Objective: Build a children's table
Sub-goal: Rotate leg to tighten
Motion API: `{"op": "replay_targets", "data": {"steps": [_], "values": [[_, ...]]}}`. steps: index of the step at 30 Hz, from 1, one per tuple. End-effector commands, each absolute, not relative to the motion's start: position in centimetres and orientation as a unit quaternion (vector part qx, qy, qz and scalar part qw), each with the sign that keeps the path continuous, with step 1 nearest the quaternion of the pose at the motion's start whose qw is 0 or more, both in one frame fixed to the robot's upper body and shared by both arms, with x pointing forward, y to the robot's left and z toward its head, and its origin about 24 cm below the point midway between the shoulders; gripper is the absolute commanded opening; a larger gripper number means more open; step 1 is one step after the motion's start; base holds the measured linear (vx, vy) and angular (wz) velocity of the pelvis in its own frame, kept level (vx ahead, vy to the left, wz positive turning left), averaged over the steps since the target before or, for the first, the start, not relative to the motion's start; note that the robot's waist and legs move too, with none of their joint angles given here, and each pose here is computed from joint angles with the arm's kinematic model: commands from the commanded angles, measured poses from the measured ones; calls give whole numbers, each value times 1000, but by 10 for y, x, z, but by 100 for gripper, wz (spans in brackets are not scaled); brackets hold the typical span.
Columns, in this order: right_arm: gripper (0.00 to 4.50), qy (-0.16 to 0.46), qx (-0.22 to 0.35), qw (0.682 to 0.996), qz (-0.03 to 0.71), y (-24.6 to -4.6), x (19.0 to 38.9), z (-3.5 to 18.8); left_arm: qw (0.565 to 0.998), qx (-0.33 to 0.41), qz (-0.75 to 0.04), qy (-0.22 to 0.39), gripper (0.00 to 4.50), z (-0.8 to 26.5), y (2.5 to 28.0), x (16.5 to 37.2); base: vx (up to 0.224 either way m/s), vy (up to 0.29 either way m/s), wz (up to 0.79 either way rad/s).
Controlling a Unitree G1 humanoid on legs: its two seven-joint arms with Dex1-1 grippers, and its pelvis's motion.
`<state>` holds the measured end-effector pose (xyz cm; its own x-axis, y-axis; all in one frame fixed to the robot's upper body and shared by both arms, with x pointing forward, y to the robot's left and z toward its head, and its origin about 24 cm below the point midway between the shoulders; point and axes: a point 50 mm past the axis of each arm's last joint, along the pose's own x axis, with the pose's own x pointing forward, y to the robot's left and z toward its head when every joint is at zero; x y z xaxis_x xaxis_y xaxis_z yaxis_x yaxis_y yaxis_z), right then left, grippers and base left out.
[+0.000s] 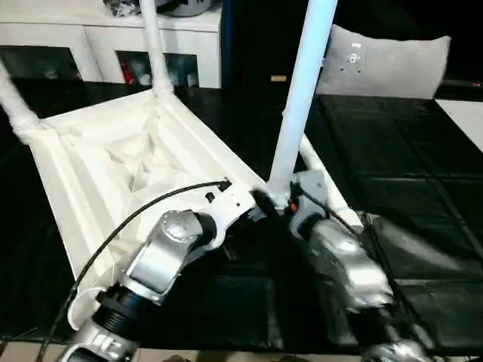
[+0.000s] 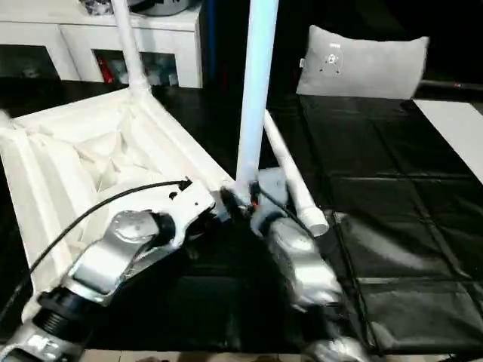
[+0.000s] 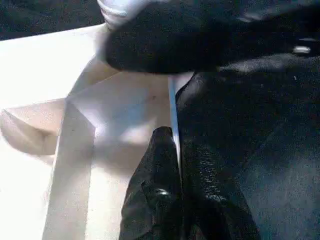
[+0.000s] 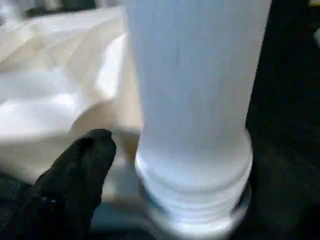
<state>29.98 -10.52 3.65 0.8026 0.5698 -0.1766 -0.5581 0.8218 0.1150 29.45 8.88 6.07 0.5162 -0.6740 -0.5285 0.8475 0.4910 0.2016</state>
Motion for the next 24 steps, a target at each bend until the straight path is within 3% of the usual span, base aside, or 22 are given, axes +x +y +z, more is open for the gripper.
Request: {"op": "replay_targets", "data": {"steps": [1,2,5,8,17,18,24], "values": [[448,90,24,932,350,-105,294,42,828,237,-488,143,0,75,84,296,0,0,0],[448,90,24,932,350,-105,294,42,828,237,-488,143,0,75,84,296,0,0,0],[448,84,-19,908,410,-129,288,50,793,250,-535,147,0,72,97,293,0,0,0],[448,93,-49,882,459,-143,285,55,743,267,-595,148,0,71,108,285,0,0,0],[448,107,-104,799,582,-141,282,61,654,291,-681,155,0,70,128,279,0,0,0],[422,109,-106,794,588,-140,282,61,647,295,-686,156,0,71,130,279,0,0,0],[385,118,-109,770,617,-134,284,60,622,306,-704,155,0,73,134,278,0,0,0]]}}
